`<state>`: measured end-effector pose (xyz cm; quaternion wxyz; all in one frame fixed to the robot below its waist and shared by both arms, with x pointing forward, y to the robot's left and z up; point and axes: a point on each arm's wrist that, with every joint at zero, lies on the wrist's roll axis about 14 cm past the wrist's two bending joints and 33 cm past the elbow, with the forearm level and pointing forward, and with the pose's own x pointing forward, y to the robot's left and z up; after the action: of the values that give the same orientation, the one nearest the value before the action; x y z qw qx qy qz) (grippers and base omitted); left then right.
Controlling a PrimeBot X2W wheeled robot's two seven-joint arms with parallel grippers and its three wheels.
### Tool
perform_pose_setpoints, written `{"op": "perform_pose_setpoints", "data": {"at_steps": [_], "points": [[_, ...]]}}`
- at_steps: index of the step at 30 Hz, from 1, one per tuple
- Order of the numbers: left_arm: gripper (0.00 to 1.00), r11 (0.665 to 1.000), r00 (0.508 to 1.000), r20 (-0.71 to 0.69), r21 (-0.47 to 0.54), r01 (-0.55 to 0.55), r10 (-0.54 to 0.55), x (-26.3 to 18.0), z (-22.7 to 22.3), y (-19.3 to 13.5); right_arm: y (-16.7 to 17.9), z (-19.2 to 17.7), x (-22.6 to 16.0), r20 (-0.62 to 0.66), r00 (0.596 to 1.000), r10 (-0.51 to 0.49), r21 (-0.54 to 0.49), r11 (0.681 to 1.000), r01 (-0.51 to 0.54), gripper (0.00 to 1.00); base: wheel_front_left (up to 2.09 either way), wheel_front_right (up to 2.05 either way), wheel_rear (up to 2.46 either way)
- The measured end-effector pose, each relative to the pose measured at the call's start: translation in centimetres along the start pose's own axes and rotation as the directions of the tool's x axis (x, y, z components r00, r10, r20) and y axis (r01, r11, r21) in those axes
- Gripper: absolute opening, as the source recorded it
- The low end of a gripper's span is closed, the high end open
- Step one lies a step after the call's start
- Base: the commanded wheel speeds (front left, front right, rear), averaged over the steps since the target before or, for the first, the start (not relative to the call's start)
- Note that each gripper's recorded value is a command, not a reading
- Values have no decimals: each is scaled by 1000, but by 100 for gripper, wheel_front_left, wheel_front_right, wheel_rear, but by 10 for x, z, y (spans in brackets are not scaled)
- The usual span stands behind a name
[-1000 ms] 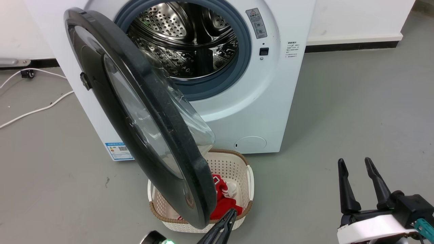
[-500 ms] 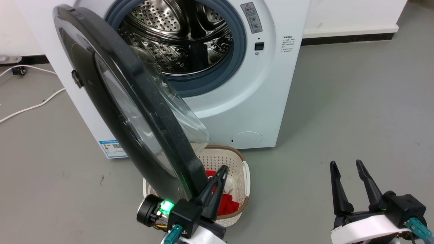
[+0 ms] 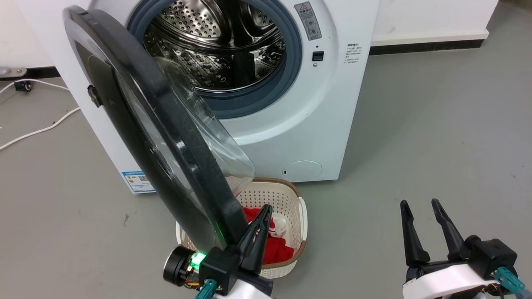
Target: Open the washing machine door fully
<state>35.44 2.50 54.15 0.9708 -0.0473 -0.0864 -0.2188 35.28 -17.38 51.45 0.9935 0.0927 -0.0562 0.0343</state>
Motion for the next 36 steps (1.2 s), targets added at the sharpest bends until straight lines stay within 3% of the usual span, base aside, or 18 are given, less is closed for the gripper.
{"op": "perform_pose_setpoints", "data": {"at_steps": [9,16,21,27,36], "points": [[0,990,990,-6,0,-140,140,-33,1,28,13,-5,8,-11,999,43,13,999,-43,100,0,0,0],[0,958,958,-1,18,-286,287,-69,7,57,40,-13,20,-31,992,125,28,992,-124,100,0,0,0],[0,913,913,6,40,-407,407,-99,13,82,66,-18,31,-42,978,202,41,979,-201,100,0,0,0],[0,834,839,16,95,-544,545,-137,18,116,95,-26,40,-59,957,285,59,958,-282,100,0,0,0],[0,729,746,30,191,-657,665,-175,25,167,106,-32,40,-72,946,315,74,948,-310,100,0,0,0]]}}
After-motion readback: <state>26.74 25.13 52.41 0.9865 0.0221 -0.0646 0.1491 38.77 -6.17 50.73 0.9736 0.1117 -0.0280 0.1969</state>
